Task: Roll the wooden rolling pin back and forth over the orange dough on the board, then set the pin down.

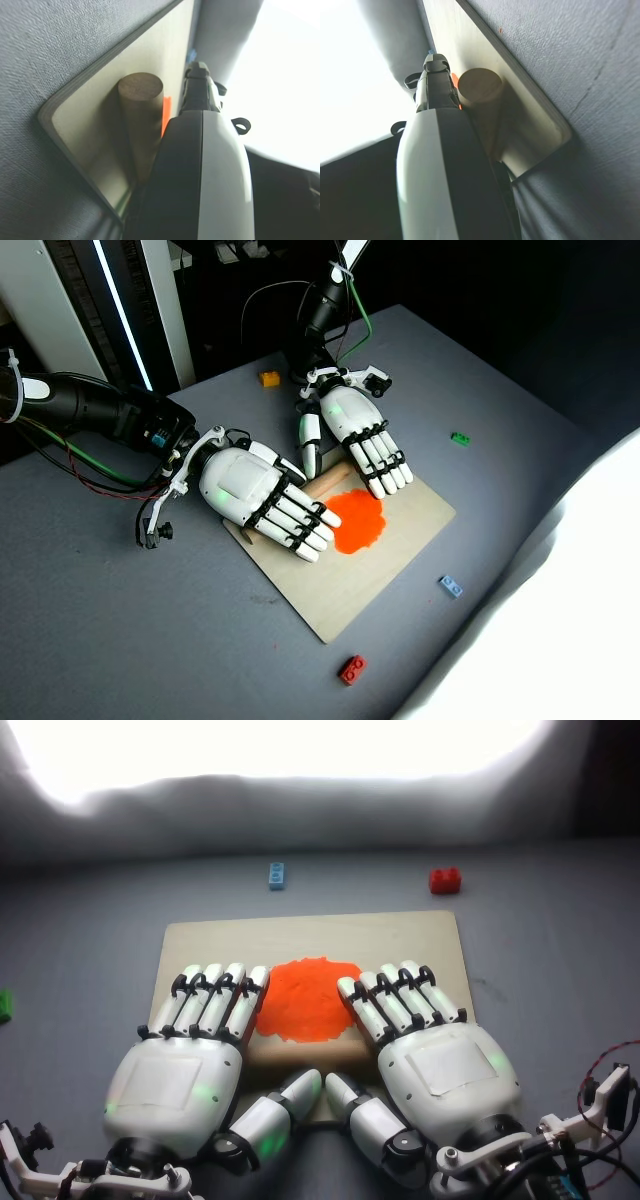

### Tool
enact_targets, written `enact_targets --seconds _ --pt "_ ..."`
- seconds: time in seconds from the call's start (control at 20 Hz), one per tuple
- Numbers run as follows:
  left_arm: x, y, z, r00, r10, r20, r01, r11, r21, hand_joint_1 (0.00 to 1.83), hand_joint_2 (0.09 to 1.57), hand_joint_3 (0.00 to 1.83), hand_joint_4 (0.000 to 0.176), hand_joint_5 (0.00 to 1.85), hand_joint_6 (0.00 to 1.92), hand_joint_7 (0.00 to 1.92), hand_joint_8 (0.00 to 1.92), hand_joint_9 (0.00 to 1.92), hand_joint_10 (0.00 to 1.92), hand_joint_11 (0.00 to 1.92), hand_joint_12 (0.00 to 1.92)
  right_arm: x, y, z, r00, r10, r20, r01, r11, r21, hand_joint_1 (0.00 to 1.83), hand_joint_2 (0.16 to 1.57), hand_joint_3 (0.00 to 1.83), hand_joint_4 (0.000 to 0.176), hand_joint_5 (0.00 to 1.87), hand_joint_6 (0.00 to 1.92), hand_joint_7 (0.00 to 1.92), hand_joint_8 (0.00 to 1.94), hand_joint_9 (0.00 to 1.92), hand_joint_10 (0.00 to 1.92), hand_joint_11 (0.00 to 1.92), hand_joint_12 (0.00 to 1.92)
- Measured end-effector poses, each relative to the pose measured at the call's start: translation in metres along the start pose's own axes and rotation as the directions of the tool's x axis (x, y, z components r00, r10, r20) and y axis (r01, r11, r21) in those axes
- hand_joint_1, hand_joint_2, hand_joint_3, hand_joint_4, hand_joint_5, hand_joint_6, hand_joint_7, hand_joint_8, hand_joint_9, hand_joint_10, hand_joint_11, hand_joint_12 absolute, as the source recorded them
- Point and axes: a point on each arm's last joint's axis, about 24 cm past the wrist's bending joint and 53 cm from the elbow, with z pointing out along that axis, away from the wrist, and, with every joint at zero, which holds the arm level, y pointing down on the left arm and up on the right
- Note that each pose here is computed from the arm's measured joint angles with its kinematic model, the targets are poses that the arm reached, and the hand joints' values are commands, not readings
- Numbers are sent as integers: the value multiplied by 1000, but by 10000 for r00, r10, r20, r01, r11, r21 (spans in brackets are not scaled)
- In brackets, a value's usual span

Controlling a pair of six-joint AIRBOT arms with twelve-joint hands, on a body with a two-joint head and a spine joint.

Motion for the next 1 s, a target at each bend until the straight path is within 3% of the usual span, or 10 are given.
enact_targets --seconds 0.15,1.0 --pt "0 -1 4 10000 -5 7 5 10000 42 0 1291 1 0 0 0 0 0 0 0 0 0 -1 0 3 10000 32 29 -32 10000 34 0 1393 1 0 30 1 24 1 0 0 0 0" --pt "2 -1 15 10000 33 35 -33 10000 29 0 1290 3 0 0 0 0 0 0 0 26 15 -9 -6 17 9994 216 272 -222 9995 204 0 1396 2 0 69 17 72 15 14 6 0 0"
